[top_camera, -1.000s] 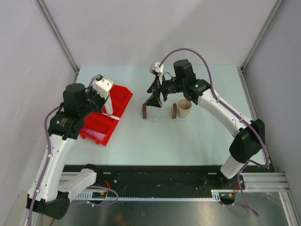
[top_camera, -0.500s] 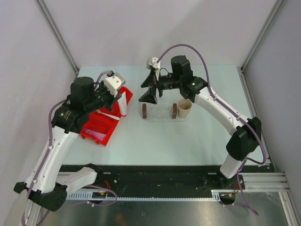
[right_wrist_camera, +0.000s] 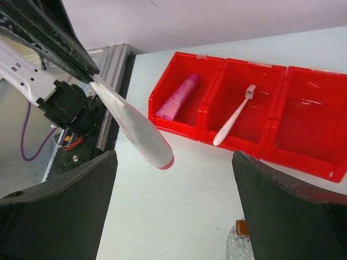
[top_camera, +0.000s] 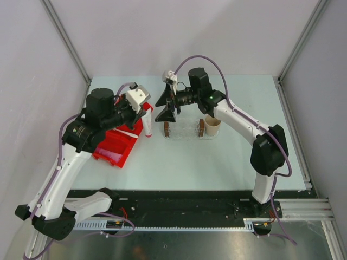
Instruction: Prepare toiletry sets of a toothbrush and toothpaste on the tray
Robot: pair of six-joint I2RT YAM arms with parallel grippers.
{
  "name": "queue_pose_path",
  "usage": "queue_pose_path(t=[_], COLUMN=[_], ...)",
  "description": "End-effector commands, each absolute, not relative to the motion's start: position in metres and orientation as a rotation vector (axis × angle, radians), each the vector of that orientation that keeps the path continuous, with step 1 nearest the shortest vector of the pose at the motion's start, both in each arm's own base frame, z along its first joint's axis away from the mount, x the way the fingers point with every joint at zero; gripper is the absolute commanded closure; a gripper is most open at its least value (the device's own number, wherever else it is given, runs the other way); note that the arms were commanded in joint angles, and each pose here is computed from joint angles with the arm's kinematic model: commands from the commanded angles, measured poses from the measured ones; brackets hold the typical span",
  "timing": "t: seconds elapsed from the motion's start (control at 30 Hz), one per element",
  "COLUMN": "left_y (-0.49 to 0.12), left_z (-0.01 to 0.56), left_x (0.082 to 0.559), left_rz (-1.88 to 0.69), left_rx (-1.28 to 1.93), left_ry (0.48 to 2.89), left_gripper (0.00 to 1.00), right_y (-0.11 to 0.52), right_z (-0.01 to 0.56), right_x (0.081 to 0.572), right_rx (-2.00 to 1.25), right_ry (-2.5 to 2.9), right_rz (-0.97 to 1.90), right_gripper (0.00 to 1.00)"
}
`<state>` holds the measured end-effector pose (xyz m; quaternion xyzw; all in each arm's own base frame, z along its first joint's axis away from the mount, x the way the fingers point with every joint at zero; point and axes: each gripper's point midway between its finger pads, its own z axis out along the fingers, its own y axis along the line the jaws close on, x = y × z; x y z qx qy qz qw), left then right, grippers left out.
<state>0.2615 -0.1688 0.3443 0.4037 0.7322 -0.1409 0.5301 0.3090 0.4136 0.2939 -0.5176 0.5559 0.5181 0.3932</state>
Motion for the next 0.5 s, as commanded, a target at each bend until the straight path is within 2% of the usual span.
queue_pose_path(t=[0.0,0.47], left_y=[-0.178,-0.178], left_z=[0.371,0.366], left_x=[0.258,0.255], left_rz=[-0.379,-0.382], left_rx=[0.952,0.960], left_ry=[1.668,1.675], left_gripper=[1.00,1.00], right_y=[0.423,0.442], right_z=[0.324,0.322], right_x=[0.297,0.288], right_rx=[-1.351,-1.402], right_ry=[1.266,1.246], right_rz=[1.394,1.420], right_gripper=[0.07,0.06])
